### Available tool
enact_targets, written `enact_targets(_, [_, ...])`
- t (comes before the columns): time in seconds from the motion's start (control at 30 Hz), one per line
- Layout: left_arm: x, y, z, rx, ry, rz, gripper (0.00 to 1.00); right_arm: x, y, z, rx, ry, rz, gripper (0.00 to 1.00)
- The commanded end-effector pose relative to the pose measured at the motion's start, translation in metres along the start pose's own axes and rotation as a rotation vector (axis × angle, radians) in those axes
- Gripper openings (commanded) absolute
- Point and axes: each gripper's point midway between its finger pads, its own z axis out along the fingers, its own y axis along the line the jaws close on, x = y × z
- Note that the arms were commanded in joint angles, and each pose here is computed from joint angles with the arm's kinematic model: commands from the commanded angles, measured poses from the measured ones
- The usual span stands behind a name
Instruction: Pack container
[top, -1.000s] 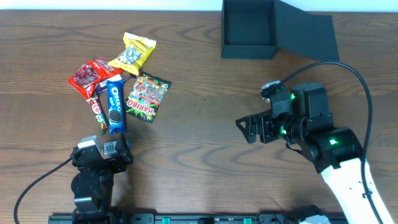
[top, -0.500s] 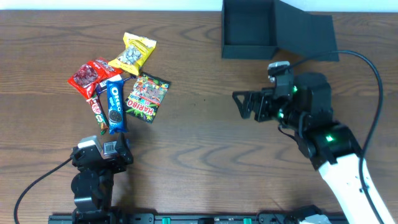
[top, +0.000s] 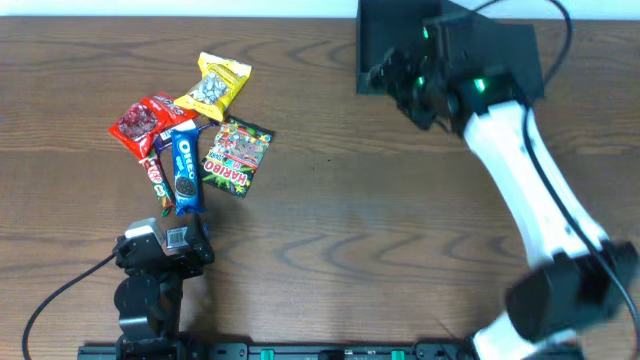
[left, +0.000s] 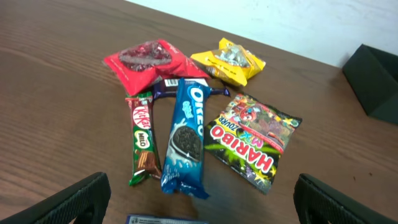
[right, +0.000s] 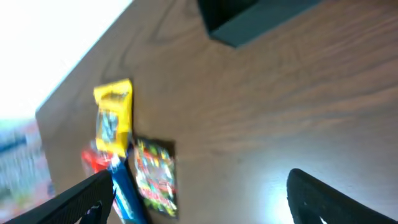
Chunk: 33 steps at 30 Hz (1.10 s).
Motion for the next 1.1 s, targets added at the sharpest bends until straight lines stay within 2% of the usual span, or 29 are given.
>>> enact_targets(0.0, [0.009, 0.005, 0.003, -0.021, 0.018, 0.012, 0.95, -0.018, 0.008, 0.025, 0.031, -0.006, 0.217, 0.86])
enact_targets(0.13, [0.009, 0.005, 0.003, -0.021, 0.018, 0.012, 0.95, -0.036, 0.018, 0.058, 0.028, 0.025, 0.318, 0.84])
enact_targets(0.37, [0.009, 0.005, 0.003, -0.021, 0.018, 0.012, 0.95, -0.064, -0.012, 0.108, 0.097, 0.032, 0.506, 0.77])
enact_targets(0.53, [0.009, 0.005, 0.003, -0.021, 0.018, 0.012, 0.95, -0.084, -0.036, 0.13, 0.107, 0.013, 0.546, 0.76])
enact_targets(0.8, [0.009, 0.005, 0.003, -0.021, 0.018, 0.012, 0.95, -0.09, -0.076, 0.159, 0.162, 0.047, 0.584, 0.72])
enact_targets(0.87, [0.009, 0.005, 0.003, -0.021, 0.018, 0.012, 0.95, -0.09, -0.084, 0.164, 0.175, 0.051, 0.58, 0.61])
enact_targets(0.97, [0.009, 0.005, 0.003, -0.021, 0.018, 0.012, 0.95, -0.092, -0.094, 0.167, 0.192, 0.058, 0.553, 0.29])
enact_targets(1.07, [0.009, 0.005, 0.003, -0.021, 0.018, 0.012, 0.95, -0.091, -0.102, 0.164, 0.214, 0.071, 0.524, 0.16])
